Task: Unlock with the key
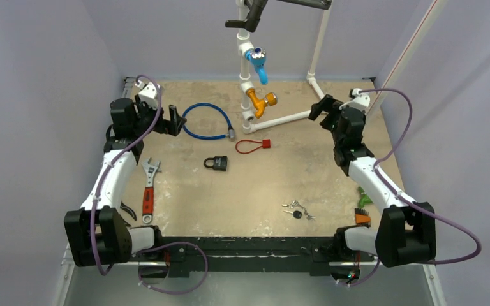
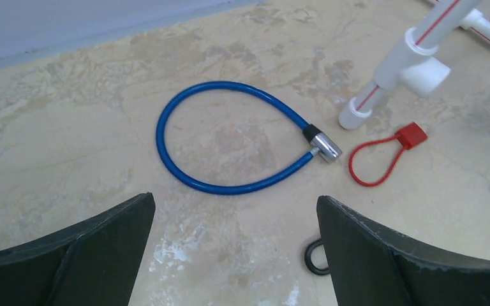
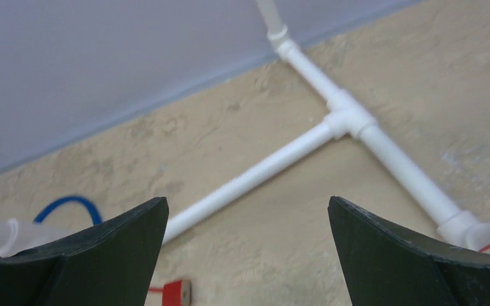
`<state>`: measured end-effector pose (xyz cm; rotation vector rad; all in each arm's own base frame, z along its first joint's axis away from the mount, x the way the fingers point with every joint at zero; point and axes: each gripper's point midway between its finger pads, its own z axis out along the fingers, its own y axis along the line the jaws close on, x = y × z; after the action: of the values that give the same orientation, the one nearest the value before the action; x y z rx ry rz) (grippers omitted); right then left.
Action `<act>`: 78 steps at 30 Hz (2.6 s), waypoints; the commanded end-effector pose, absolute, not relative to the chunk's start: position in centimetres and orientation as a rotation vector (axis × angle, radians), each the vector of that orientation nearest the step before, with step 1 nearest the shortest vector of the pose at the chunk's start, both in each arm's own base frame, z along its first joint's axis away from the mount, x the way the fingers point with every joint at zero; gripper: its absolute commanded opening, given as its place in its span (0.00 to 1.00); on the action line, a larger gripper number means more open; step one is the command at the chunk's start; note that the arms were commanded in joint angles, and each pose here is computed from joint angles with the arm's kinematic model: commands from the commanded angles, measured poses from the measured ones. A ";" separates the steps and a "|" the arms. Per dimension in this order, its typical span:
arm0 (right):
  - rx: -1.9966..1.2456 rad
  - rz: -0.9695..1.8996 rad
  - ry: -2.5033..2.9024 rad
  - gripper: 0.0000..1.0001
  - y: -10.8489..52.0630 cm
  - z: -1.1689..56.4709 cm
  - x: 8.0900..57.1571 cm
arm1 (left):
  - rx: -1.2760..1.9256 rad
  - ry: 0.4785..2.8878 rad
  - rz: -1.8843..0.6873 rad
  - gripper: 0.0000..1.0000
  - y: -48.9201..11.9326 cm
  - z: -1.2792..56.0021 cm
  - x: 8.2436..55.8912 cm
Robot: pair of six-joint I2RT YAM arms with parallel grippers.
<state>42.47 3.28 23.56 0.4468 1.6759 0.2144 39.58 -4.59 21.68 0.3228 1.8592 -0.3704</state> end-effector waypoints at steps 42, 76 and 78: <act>0.304 0.120 2.444 0.62 17.6 5.4 15.9 | 0.810 2.158 -0.594 1.00 -9.3 18.0 22.4; 0.369 0.042 2.525 0.27 15.6 1.6 17.1 | 0.857 2.148 -0.601 0.94 -10.1 17.9 21.5; 0.383 0.028 2.523 0.17 15.4 1.5 17.1 | 0.859 2.148 -0.606 0.92 -10.2 18.0 21.4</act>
<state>17.35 15.73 1.93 0.3437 2.5180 0.0308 21.57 -9.75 17.33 0.8311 2.1828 -0.5996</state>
